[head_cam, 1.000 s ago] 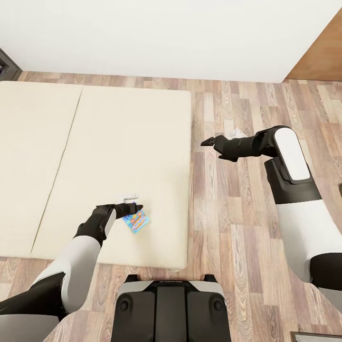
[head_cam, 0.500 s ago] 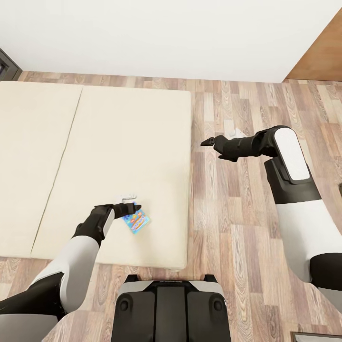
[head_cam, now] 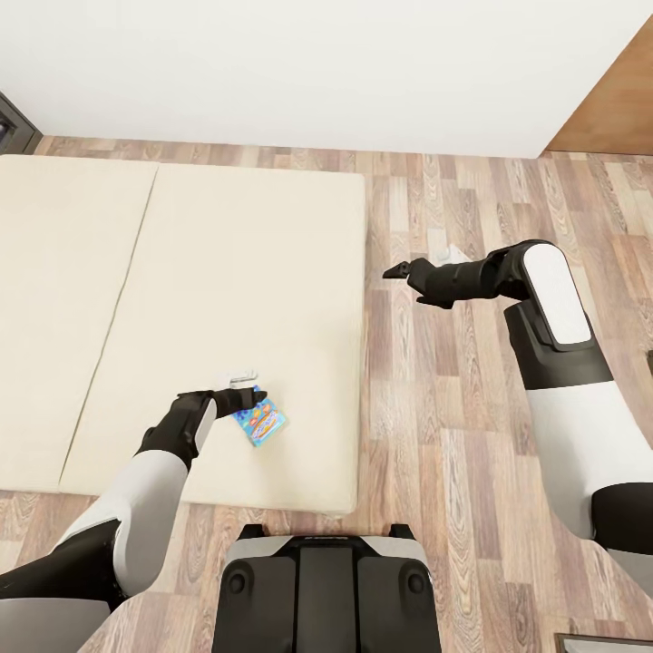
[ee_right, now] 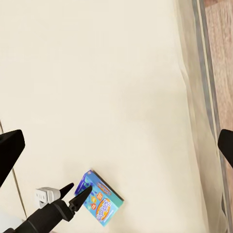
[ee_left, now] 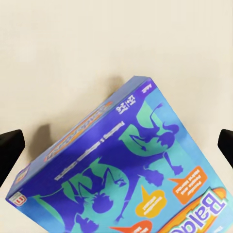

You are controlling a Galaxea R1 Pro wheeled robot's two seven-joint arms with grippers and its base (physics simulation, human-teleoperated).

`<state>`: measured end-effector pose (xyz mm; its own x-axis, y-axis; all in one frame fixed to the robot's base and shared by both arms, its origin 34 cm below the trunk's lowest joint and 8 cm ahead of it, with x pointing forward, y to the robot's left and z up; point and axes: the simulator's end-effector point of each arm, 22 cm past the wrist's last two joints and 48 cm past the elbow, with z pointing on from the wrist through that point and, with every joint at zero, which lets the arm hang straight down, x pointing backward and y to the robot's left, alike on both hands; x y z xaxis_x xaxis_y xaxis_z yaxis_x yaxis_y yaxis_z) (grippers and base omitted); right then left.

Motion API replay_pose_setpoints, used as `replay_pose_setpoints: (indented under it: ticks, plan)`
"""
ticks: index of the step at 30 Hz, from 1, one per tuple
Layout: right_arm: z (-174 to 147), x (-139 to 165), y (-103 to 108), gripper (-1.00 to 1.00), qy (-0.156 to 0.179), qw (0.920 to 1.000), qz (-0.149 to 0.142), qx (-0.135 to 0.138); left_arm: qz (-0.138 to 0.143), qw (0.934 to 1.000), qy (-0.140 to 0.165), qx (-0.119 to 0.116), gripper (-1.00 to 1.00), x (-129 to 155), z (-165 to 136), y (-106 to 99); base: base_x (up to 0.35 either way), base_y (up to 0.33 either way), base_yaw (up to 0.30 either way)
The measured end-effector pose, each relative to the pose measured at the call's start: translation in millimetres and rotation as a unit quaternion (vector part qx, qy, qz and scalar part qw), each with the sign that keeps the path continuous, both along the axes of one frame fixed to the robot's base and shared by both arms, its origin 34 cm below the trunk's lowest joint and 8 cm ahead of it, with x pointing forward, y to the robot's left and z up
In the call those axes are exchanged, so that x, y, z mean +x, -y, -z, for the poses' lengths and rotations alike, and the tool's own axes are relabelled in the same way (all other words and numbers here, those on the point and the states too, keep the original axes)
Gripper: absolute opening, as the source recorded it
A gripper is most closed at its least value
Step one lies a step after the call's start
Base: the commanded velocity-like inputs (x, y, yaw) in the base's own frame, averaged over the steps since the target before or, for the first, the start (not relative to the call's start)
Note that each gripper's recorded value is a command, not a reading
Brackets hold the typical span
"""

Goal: Put all the toys in the child's room - the three board games (two on the bed and one on the table), the two jigsaw puzzles on the table, and the tennis ball on the table - inside the toy box on the table in the child's room.

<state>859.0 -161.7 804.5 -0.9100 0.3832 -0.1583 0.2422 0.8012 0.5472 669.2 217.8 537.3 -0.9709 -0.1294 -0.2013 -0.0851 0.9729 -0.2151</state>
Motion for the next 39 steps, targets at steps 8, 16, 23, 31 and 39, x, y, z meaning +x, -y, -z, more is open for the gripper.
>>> replay_pose_setpoints:
  ticks: [8,16,23,31,39]
  plan:
    - [0.0,0.0,0.1,1.0,0.0,1.0,0.0,0.0,0.0,1.0,0.0,0.0,1.0,-0.3,0.2,-0.2,0.0,0.0,0.0]
    - [-0.2,0.2,0.0,1.0,0.0,1.0,0.0,0.0,0.001,1.0,-0.002,0.0,1.0,-2.0,1.0,0.7,0.0,0.0,0.0]
    - [-0.3,0.3,0.4,1.0,0.0,1.0,0.0,0.0,0.001,1.0,-0.004,0.0,1.0,-3.2,1.5,1.1,0.0,0.0,0.0]
    - [-0.4,0.4,0.4,1.0,0.001,1.0,0.0,0.0,0.001,1.0,-0.005,0.001,1.0,-4.3,2.0,-0.6,0.0,0.0,0.0]
    - [-0.6,0.4,0.4,1.0,0.001,1.0,0.0,0.0,0.001,1.0,-0.007,0.004,1.0,-5.5,2.8,-5.9,0.0,0.0,0.0]
